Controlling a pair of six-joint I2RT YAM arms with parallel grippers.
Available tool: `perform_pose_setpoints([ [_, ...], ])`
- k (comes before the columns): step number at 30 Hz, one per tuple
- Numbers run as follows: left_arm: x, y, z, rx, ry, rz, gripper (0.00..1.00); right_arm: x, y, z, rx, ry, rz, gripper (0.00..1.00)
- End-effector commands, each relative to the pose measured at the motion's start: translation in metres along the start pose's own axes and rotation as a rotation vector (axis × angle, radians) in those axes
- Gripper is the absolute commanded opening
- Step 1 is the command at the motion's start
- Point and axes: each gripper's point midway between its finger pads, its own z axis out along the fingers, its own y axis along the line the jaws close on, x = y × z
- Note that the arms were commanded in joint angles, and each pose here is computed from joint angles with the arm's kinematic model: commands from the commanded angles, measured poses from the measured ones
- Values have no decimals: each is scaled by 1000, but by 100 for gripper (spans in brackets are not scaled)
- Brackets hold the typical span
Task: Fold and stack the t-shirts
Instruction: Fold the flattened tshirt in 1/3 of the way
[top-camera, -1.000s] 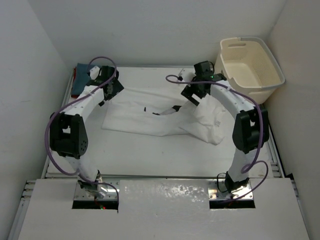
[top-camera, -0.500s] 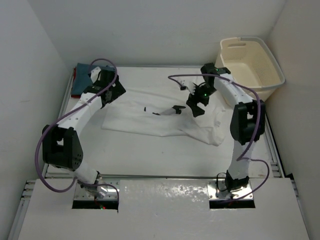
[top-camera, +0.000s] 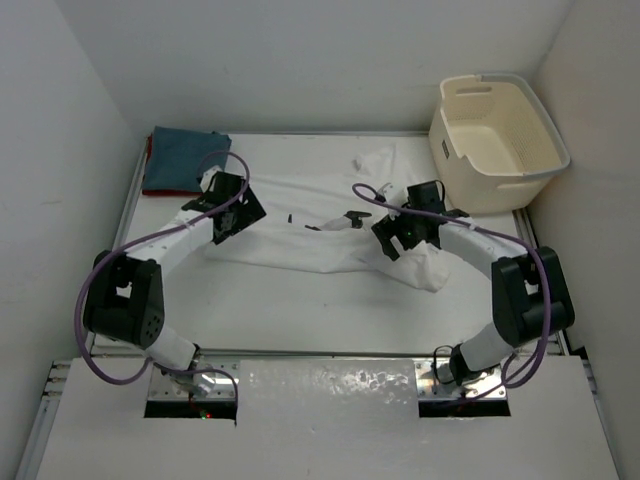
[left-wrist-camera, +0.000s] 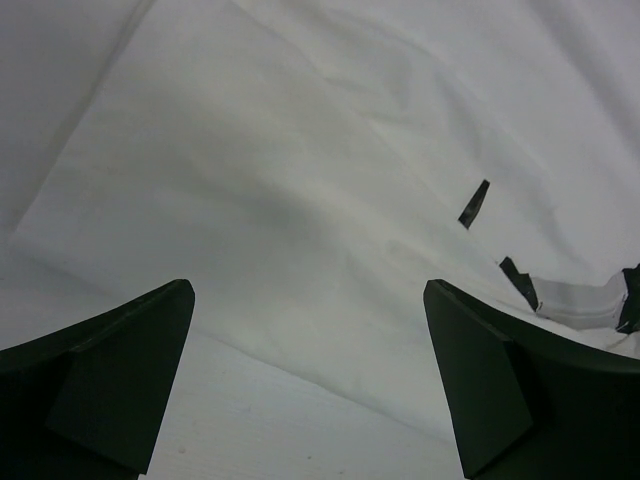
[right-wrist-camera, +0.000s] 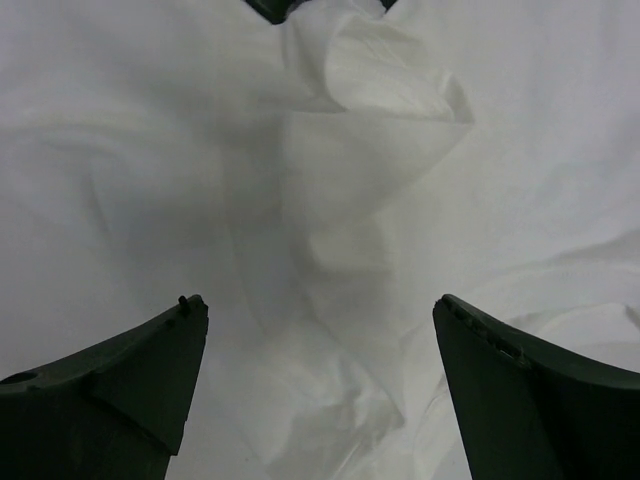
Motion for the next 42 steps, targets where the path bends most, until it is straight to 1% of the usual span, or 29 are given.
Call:
perform_pose_setpoints([
  [1,4,-13,5,82,-16,-19,100,-28,-23,14,102,-107,61,90],
  [3,9,-9,10,77,-17,-21,100,-36,-32,19,129,-125,65,84],
  [4,10,-8,11,75,-17,-19,100,-34,-33,25,129,-113,86,81],
  [5,12,-6,13,66,-15,-19,100,-35,-35,28,134,-113,88,69],
  [6,12,-5,14,67,-20,-20,100,-38,-38,29,142,-113,88,64],
  [7,16,0,16,49,-17,-17,100,-34,-41,33,154,-95,103,55],
  [8,18,3,18,36,-13,-17,100,-34,-41,33,155,-83,99,42],
  [10,23,8,21,20,-1,-10,100,-29,-44,33,167,-61,103,29],
  [11,25,9,23,17,2,-6,100,-26,-43,32,162,-52,104,13],
  [12,27,9,24,17,6,-2,100,-25,-44,31,164,-50,106,0],
  [16,31,17,31,-18,10,8,100,-27,-52,26,155,-37,64,0],
  [17,34,19,35,-28,16,16,100,-36,-55,22,146,-41,48,0],
  [19,38,23,40,-45,21,23,100,-43,-65,19,124,-17,21,0],
  [20,38,24,42,-51,21,25,100,-30,-60,21,88,28,12,0],
  [21,39,25,44,-59,22,25,100,-41,-66,22,68,21,-4,0],
  [22,39,27,46,-67,16,26,100,-43,-70,21,58,34,-48,0],
  [23,41,29,48,-78,20,26,100,-46,-74,14,37,64,-59,0],
  [27,42,27,53,-81,34,34,100,-40,-81,16,-37,174,-119,0],
  [28,43,27,53,-81,38,36,100,-26,-79,22,-75,244,-125,0],
  [29,42,27,54,-83,36,36,100,-33,-87,22,-62,247,-130,0],
  [31,40,28,56,-96,28,41,100,-22,-92,28,-90,321,-136,0],
  [33,39,30,57,-112,27,46,100,-18,-97,31,-91,349,-132,0],
  [34,40,31,58,-120,32,51,100,-15,-107,37,-62,354,-116,0],
  [37,41,32,61,-130,41,61,100,-25,-121,45,-37,333,-108,0],
  [42,42,35,65,-151,46,64,100,-41,-124,61,-57,251,-157,0],
])
